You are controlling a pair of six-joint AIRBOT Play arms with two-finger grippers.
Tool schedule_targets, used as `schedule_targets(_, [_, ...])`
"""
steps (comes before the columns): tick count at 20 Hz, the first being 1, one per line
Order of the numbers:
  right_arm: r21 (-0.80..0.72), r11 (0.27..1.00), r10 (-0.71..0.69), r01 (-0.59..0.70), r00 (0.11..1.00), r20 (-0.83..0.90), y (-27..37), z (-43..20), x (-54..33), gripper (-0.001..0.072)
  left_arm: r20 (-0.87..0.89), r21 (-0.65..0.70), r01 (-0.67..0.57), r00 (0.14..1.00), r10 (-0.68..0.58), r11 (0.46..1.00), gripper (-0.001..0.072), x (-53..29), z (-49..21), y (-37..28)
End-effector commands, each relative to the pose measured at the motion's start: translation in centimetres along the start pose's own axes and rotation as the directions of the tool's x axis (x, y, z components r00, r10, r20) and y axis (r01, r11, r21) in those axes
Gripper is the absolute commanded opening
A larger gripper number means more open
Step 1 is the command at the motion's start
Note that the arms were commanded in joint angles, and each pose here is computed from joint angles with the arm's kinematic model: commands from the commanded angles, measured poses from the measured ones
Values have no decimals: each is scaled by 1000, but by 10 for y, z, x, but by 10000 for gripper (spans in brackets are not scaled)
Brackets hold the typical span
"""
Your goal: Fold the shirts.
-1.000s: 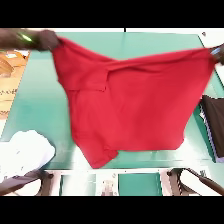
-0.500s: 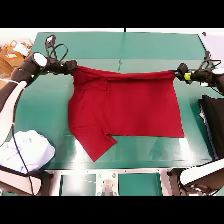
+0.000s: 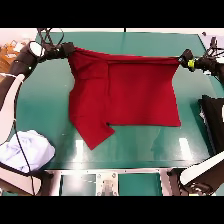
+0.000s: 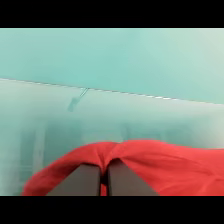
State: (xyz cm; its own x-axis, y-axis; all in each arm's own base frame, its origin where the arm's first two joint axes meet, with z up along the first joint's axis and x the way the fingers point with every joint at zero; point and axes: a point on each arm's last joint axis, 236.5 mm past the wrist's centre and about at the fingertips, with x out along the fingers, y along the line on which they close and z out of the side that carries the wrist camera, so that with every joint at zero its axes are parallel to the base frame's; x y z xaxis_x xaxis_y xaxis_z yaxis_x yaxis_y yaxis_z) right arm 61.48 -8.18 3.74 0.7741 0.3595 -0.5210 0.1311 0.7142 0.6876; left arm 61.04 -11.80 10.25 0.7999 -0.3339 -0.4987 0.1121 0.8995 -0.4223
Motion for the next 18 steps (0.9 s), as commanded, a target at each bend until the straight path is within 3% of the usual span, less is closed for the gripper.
schedule_targets(1, [-19,1000,-11,9,990,-141,-12,-34,6,16,-169,31,-13,985,18,999,26,4,-42,8])
schedule_targets(6, [-104,984,-174,143,888,-427,-74,-96,-35,15,-593,157,-89,788,165,984,25,-26,-152,51])
schedule_targets(12, [-53,985,-166,163,843,-511,-95,-135,-38,16,-656,132,-125,733,181,983,25,-21,-189,68])
schedule_targets(18, [-20,976,-195,216,832,-520,-106,-135,-45,18,-704,31,-57,707,62,998,26,-21,-204,43])
